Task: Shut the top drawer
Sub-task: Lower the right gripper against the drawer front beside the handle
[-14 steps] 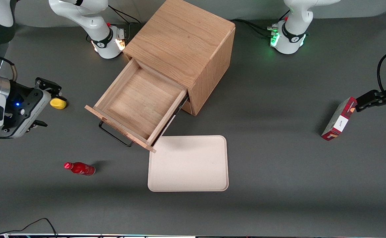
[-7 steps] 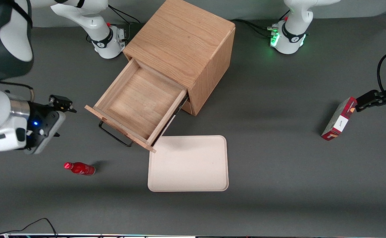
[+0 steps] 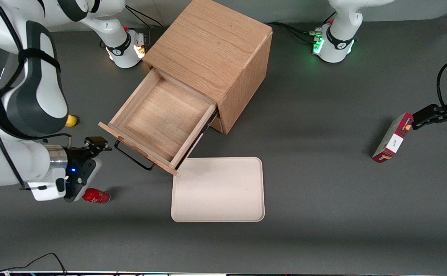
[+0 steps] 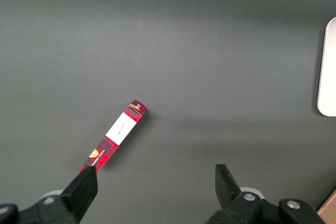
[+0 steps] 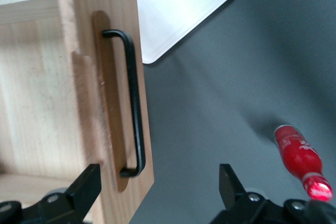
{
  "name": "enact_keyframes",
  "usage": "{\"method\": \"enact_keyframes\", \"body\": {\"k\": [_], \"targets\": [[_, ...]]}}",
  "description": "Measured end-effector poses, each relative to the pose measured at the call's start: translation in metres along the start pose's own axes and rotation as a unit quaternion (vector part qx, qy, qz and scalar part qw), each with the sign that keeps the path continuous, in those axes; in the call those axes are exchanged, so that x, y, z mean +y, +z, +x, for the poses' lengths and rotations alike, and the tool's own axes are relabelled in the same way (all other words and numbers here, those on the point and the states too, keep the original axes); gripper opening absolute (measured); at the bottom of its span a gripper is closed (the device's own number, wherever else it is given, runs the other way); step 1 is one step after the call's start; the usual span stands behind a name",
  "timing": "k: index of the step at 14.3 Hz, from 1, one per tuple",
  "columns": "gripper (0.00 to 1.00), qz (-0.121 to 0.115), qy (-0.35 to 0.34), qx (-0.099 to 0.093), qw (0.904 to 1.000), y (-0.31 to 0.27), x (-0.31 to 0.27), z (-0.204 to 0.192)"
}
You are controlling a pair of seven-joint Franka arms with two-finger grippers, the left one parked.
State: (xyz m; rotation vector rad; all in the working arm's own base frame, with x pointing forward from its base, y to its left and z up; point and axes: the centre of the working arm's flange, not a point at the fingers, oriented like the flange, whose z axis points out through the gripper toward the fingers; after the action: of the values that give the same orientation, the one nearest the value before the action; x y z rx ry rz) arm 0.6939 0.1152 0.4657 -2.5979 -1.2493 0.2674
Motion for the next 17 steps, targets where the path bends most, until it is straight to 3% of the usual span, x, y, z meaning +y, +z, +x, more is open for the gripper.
{"method": "enact_keyframes", "body": {"k": [7, 17], "targets": [[1.0, 0.026, 0.043, -0.01, 0.9987, 0.046, 0.008, 0.005], [1.0, 0.059, 0.096, -0.008, 0.9936, 0.09, 0.013, 0.009]]}}
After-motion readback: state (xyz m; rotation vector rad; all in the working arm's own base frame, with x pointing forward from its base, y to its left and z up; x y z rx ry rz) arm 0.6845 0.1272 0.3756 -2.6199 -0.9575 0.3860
